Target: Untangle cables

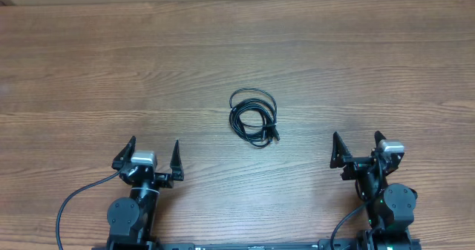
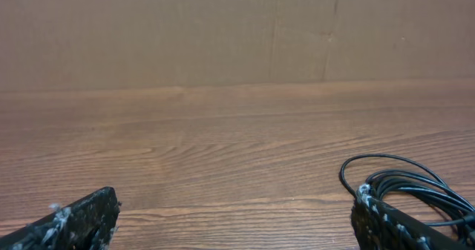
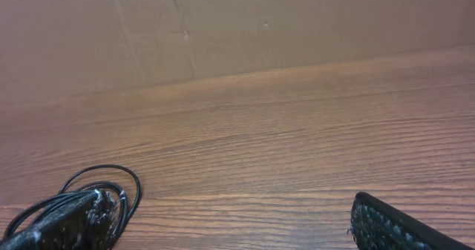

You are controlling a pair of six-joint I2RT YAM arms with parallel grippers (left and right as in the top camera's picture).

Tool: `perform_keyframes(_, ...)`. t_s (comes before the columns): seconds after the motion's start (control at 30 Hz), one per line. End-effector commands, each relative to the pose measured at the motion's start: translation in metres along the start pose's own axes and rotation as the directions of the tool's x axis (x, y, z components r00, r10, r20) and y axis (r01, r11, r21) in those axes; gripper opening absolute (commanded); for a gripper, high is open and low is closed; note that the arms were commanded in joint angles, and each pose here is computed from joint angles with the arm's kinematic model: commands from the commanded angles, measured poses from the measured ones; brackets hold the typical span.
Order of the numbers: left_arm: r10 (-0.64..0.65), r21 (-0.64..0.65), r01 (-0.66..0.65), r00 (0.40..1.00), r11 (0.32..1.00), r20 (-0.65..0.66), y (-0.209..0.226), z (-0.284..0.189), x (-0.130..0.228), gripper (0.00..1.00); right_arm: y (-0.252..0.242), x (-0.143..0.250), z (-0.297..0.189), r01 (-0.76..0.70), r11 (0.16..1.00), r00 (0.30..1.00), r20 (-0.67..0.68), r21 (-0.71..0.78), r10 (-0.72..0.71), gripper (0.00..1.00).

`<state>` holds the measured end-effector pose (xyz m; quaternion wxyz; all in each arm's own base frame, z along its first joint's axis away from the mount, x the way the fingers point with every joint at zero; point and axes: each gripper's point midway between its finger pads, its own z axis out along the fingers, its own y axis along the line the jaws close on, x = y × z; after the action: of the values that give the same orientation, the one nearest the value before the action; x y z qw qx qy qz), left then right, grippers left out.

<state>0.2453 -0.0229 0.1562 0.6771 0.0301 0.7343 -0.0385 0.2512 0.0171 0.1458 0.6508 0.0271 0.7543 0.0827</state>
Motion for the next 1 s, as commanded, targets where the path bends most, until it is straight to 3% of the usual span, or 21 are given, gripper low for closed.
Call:
perform_keyframes(0.0,0.022,0.006,-0.022,1.000,1.000,0.003,-0.001,0.000,0.000,0.99,-0.001,0.005,0.001,-0.008,1.000,1.000,-0.010,0.000,0.008,1.00)
perform_keyframes(0.63,-0.017,0.004,0.017,0.999,1.000,-0.038,-0.001,-0.006,-0.005,1.00,0.000,-0.011,-0.003,-0.079,0.997,0.997,-0.010,0.013,0.080,1.00)
perform_keyframes(0.97,-0.081,-0.012,0.080,0.990,0.997,-0.117,0.000,-0.016,-0.029,1.00,0.003,-0.028,-0.006,-0.095,0.995,0.987,-0.123,0.041,0.099,1.00)
